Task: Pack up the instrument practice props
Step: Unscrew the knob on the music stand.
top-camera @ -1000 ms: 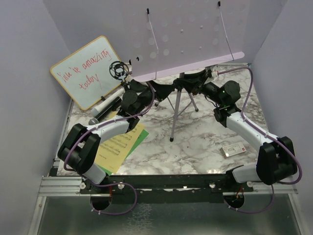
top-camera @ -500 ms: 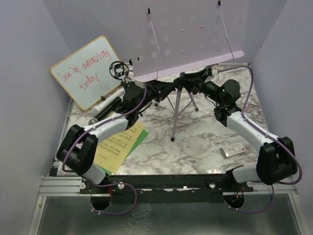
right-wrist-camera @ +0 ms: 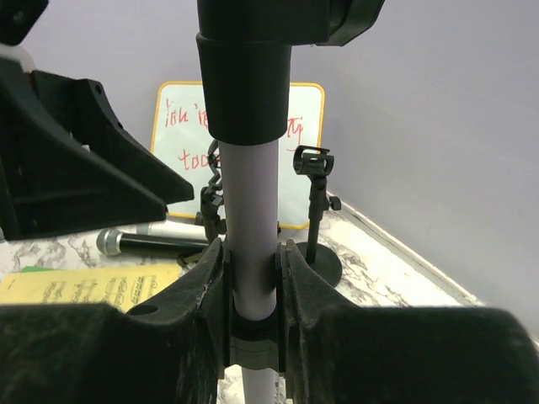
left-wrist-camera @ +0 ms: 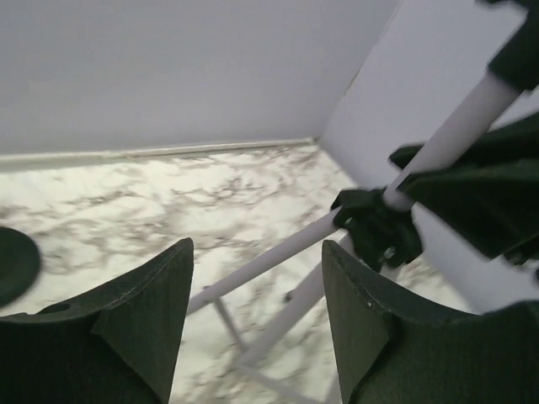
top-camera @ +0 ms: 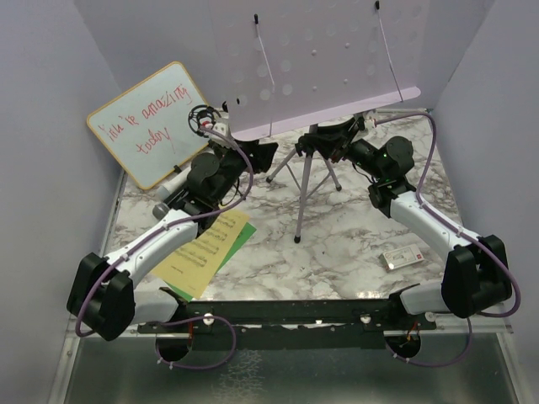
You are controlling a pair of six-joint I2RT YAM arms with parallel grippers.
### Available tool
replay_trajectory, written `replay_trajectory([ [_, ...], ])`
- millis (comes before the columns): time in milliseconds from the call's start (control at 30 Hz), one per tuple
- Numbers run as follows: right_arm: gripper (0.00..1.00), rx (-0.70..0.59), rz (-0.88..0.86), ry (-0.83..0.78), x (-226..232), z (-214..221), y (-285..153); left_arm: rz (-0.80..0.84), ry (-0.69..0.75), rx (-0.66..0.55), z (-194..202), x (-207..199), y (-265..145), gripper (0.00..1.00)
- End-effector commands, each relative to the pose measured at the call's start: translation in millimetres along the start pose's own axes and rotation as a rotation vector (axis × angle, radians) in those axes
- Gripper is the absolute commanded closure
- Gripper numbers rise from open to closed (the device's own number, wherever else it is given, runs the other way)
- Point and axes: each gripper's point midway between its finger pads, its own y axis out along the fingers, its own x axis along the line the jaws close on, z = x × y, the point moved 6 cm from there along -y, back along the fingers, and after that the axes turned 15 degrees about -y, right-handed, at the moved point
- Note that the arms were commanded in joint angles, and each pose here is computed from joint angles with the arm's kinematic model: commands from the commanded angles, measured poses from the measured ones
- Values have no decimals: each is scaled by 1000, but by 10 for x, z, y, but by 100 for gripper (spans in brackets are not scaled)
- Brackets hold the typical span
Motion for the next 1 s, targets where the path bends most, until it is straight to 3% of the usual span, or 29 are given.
replay_trajectory([
  [0,99,78,-92,75,176,169,-21,119,475,64,146,203,-40,36],
  [200,99,77,-95,64,183,141,-36,369,741,-23,290,115,-115,36],
  [467,99,66,-113,61,207,108,-43,465,1181,-82,410,-31,-18,36],
  [967,99,58,-138,74,233,106,-31,502,1586,-109,469,-96,292,41],
])
